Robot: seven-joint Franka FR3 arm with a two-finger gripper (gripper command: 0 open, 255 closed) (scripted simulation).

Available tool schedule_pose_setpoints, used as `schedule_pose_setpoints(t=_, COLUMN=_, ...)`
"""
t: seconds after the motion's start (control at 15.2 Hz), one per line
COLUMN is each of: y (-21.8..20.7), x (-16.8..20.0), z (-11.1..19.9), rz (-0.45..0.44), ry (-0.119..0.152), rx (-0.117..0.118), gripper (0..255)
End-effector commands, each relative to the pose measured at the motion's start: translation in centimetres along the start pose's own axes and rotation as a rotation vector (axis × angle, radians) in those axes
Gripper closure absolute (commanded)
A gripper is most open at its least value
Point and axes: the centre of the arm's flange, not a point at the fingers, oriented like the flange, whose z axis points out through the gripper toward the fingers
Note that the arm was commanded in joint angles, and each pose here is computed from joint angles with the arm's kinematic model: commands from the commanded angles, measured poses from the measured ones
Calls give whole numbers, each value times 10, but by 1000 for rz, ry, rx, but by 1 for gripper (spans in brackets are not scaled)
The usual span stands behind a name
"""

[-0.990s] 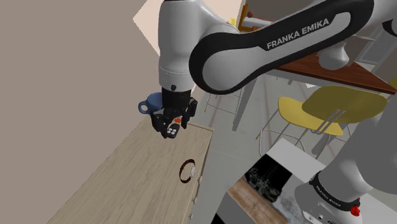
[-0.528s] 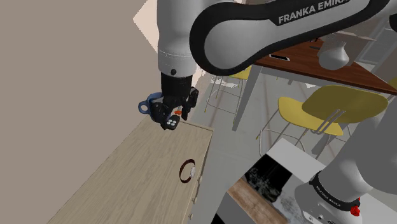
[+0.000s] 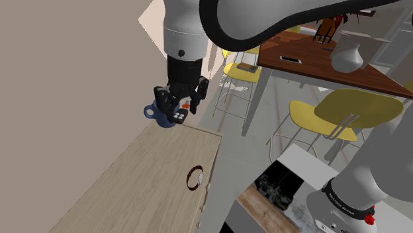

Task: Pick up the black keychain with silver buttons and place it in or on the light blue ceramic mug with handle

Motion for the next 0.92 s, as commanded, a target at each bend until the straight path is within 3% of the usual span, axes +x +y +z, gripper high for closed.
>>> schedule_pose_setpoints(t=0.0, y=0, x=1, z=-11, rz=0, ry=0, rx=0, gripper=255)
schedule_pose_setpoints(t=0.07, y=0, x=1, z=-15, rz=0, ry=0, rx=0, gripper=255)
schedule_pose_setpoints(t=0.86, y=-2, x=154, z=-26, rz=0, ry=0, rx=0, gripper=255)
